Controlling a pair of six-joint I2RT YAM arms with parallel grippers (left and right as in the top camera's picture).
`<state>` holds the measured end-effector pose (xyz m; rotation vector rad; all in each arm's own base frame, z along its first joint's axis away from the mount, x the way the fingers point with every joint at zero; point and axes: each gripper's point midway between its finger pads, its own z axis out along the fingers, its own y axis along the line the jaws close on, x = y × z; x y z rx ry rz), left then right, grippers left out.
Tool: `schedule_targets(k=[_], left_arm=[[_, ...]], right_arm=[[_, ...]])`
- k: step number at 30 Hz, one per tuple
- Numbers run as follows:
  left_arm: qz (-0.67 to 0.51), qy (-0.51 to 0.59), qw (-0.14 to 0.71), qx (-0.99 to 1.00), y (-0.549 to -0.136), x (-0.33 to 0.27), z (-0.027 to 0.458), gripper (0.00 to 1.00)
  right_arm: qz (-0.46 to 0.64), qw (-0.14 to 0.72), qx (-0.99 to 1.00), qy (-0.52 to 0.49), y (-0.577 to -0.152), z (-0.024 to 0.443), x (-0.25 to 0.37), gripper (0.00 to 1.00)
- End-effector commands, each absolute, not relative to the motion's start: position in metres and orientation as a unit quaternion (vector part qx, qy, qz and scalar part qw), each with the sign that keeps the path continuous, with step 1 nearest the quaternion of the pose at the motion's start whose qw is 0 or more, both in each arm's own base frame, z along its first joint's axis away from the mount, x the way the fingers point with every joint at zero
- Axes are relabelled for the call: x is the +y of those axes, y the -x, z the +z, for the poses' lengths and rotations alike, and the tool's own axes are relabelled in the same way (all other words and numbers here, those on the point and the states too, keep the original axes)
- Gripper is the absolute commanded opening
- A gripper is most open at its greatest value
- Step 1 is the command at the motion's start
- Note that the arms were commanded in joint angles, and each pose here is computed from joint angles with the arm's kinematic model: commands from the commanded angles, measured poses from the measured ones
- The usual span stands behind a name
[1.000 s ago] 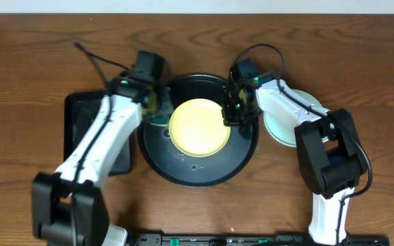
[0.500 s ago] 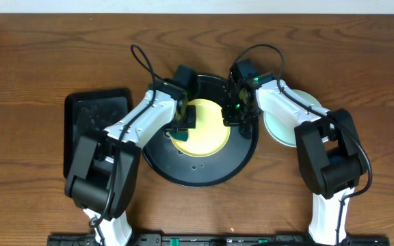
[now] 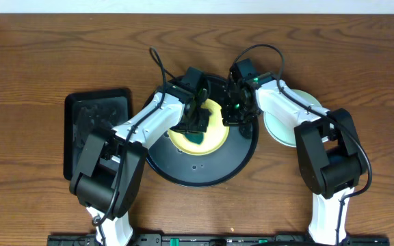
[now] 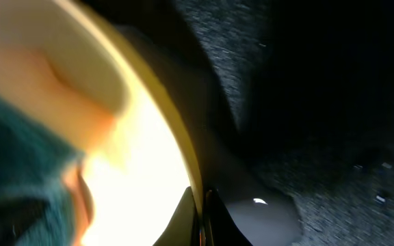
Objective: Clean dirty plates on tray and stack at the side
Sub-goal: 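Scrub the yellow plate with the sponge in the left gripper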
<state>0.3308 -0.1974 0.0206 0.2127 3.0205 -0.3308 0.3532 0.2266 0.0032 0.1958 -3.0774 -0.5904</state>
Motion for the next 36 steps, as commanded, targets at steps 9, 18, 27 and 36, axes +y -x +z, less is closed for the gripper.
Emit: schedule_targets(k=[9, 18, 27, 36], left_arm=[[-0.011, 0.042, 0.047, 0.998, -0.333, -0.154, 0.008, 0.07], [-0.259, -0.216, 0.025, 0.941, -0.312, -0.238, 0.031, 0.07], [0.019, 0.058, 0.120, 0.991, -0.369, -0.136, 0.013, 0.07], [0.059, 0.133, 0.073, 0.987, -0.340, -0.120, 0.010, 0.07]], right_arm=[[-0.183, 0.017, -0.981, -0.061, -0.344, -0.006, 0.228, 0.01], [-0.183, 0.017, -0.981, -0.061, -0.344, -0.006, 0.228, 0.01], [-0.183, 0.017, -0.981, -0.061, -0.344, -0.006, 0.228, 0.01], [-0.183, 0.017, -0.981, -0.061, -0.344, -0.006, 0.228, 0.01]])
